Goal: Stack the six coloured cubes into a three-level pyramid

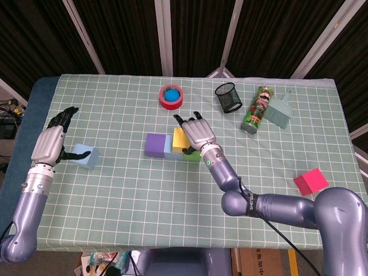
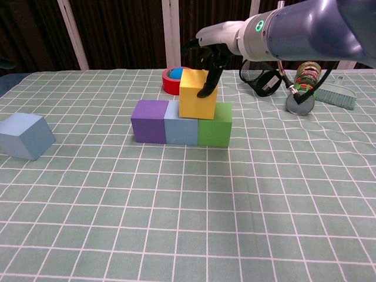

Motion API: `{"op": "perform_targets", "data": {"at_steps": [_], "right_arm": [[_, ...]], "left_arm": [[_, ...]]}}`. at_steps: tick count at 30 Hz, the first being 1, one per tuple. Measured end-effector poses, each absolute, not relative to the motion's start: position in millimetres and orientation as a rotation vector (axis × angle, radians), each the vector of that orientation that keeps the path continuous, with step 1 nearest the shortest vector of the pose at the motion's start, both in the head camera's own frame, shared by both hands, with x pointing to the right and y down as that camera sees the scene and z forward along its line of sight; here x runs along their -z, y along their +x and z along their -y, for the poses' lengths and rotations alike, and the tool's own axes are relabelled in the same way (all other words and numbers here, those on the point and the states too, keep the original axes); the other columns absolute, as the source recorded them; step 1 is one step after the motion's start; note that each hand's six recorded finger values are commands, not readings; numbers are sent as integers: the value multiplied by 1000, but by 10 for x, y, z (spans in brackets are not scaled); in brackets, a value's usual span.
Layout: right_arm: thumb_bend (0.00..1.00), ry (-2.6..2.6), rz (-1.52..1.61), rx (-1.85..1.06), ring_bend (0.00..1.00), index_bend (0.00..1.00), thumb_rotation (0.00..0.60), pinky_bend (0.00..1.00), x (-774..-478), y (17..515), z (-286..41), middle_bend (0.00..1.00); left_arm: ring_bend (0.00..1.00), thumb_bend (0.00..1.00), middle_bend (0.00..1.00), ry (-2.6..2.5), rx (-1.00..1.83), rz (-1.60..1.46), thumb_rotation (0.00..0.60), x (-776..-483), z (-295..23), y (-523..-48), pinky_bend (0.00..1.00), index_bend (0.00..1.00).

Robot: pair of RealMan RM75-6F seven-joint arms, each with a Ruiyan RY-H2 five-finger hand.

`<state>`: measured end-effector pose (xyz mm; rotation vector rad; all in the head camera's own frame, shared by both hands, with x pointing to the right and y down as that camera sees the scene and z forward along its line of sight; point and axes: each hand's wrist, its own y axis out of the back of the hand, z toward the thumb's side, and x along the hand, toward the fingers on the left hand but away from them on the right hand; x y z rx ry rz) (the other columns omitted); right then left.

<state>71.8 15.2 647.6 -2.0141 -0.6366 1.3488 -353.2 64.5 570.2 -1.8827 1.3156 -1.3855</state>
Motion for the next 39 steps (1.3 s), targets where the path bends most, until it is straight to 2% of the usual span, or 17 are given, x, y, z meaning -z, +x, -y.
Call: {"op": "perform_targets", "data": {"at_steps": [39], "right_arm": [[265,-2010,626,-1364,243,0,600,0,-6499,736,-180,366]], "left_arm": [[0,99,23,-1885,1391,-1316,600,-5703,-647,-3536,0,0]]}}
